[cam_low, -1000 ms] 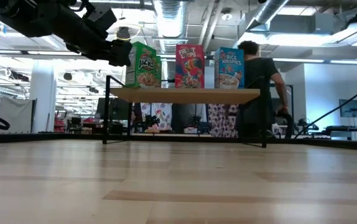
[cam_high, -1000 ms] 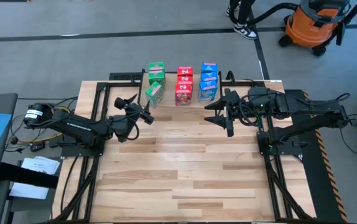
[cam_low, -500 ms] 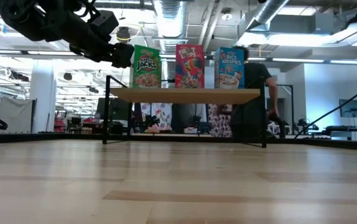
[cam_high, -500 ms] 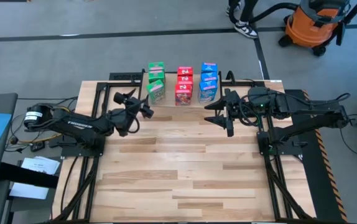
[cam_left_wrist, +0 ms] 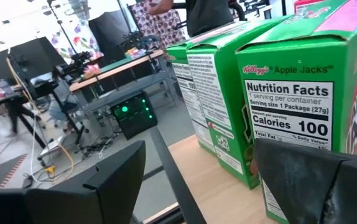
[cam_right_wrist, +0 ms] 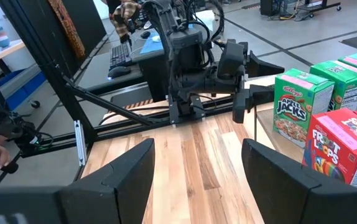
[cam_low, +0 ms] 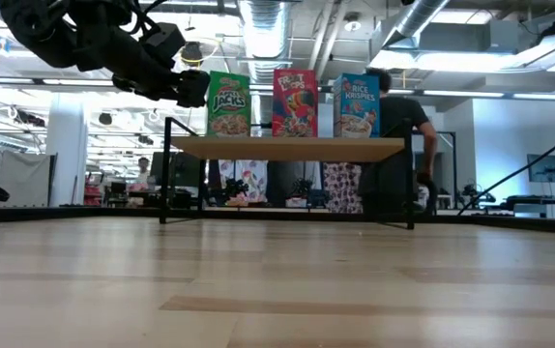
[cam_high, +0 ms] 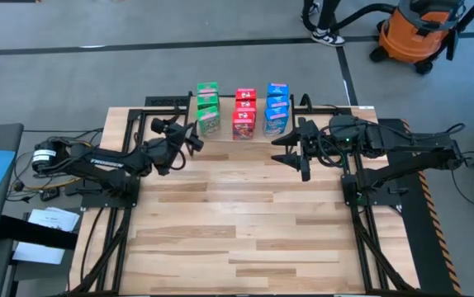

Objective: Stack cereal on shelf
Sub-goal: Put the green cereal on the shelf aligned with the other green cereal box

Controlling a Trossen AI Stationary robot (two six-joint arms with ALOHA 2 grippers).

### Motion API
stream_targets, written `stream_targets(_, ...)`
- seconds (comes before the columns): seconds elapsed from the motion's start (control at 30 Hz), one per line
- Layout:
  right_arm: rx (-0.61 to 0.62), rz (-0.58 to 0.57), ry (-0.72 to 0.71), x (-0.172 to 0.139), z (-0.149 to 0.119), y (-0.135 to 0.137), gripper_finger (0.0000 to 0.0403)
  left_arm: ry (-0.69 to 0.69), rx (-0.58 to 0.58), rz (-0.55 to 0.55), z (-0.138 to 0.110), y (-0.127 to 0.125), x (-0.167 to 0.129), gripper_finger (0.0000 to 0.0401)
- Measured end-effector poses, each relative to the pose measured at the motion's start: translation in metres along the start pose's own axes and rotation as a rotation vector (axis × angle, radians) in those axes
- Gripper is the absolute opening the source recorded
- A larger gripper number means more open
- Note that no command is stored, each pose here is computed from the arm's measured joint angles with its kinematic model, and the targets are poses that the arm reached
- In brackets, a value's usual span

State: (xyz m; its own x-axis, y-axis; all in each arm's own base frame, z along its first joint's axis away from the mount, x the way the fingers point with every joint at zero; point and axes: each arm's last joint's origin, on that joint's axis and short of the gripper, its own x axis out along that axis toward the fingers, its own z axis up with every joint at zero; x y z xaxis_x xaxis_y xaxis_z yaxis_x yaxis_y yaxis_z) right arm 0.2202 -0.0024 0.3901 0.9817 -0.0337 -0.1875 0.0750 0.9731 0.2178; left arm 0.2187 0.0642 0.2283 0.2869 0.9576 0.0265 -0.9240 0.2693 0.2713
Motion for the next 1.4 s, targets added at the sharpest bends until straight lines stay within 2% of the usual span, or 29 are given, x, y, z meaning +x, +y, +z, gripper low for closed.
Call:
stream_targets(0.5, 0.000, 0.000, 0.000, 0.000, 0.000, 0.000, 0.0266, -0.022, -0.009, -0.058, -0.001, 0.003, 0.009, 0.0289)
stream_targets(0.8, 0.000, 0.000, 0.000, 0.000, 0.000, 0.000, 0.0266, -0.013, 0.029, -0.030, 0.000, 0.002, 0.005, 0.0289)
stream_targets(1.07, 0.000, 0.000, 0.004, 0.000, 0.000, 0.000, 0.0266, -0.023, 0.041, 0.013, 0.011, 0.009, -0.007, 0.0289)
stream_targets(1.4, 0.000, -0.004, 0.015, 0.000, -0.001, 0.000, 0.0266, -0.109, -0.065, -0.095, 0.035, 0.022, -0.038, 0.0289)
